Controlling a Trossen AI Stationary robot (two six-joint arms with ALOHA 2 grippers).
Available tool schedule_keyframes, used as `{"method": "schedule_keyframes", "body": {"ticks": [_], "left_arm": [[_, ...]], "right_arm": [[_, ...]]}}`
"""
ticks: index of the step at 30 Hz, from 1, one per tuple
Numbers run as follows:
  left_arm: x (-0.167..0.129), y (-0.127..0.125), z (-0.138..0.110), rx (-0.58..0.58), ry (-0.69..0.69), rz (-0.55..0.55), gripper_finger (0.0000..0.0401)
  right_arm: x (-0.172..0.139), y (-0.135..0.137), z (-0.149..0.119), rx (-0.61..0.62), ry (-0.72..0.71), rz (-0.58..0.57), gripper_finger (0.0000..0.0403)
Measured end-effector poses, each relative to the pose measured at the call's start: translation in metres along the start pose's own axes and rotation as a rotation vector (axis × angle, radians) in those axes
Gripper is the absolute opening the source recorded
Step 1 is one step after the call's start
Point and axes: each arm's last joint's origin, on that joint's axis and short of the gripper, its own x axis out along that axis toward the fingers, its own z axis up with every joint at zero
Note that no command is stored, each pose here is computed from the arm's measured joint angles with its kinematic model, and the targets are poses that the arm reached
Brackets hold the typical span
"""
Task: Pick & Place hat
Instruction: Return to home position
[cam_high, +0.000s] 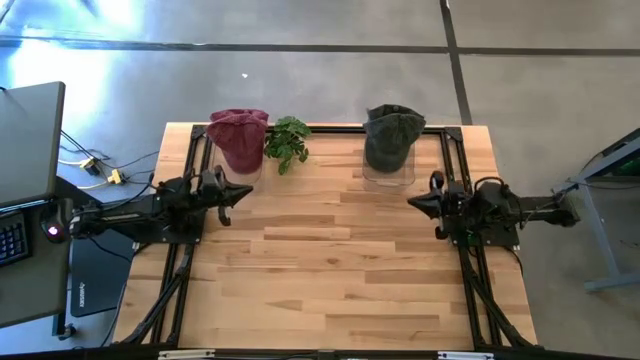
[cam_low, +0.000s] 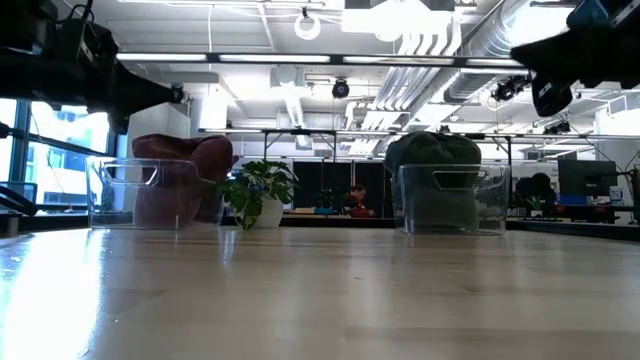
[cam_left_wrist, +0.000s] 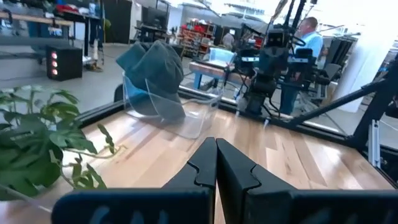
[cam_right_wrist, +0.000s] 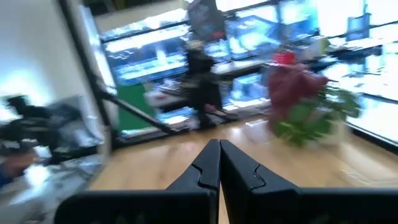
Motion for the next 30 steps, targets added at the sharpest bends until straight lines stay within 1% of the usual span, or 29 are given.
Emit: {"method": "schedule_keyframes", "body": {"ticks": [2, 3, 6, 8, 9, 13, 15, 18, 20, 21, 26, 30], "left_arm": [[0.0, 0.0, 0.0, -0.002, 0.004, 0.0, 0.0], [0.0, 0.0, 0.0, -0.002, 0.004, 0.0, 0.0], [0.0, 0.0, -0.001, -0.002, 0.008, 0.001, 0.0], [0.001, 0.0, -0.001, -0.001, 0.012, 0.003, 0.0], [0.001, 0.0, -0.001, -0.002, 0.013, 0.003, 0.0], [0.001, 0.0, -0.002, -0.004, 0.02, 0.007, 0.0], [0.001, 0.0, -0.002, -0.004, 0.02, 0.009, 0.0], [0.001, 0.001, -0.002, 0.001, 0.02, 0.015, 0.0], [0.001, 0.001, -0.002, 0.008, 0.02, 0.015, 0.0], [0.001, 0.001, -0.002, 0.009, 0.02, 0.015, 0.0], [0.002, 0.001, -0.003, 0.012, 0.031, 0.017, 0.0], [0.003, 0.001, -0.005, 0.031, 0.056, 0.011, 0.0]], "right_arm": [[-0.001, -0.002, -0.002, -0.022, 0.016, -0.056, 0.0001], [-0.001, -0.003, -0.004, -0.037, 0.038, -0.065, 0.0001], [0.0, -0.003, -0.008, -0.045, 0.022, -0.059, 0.0001], [0.002, -0.006, -0.019, -0.05, 0.04, -0.056, 0.0001], [0.003, -0.006, -0.024, -0.059, 0.028, -0.046, 0.0001], [0.003, -0.006, -0.025, -0.081, 0.033, -0.032, 0.0], [0.003, -0.004, -0.023, -0.134, 0.015, 0.001, 0.0], [0.003, -0.002, -0.023, -0.198, 0.015, 0.088, 0.0], [0.003, 0.0, -0.025, -0.221, 0.04, 0.159, 0.0], [0.003, 0.0, -0.026, -0.222, 0.051, 0.173, 0.0], [0.003, -0.002, -0.03, -0.242, 0.086, 0.12, 0.0], [0.004, -0.003, -0.031, -0.244, 0.101, 0.1, 0.0003]]}}
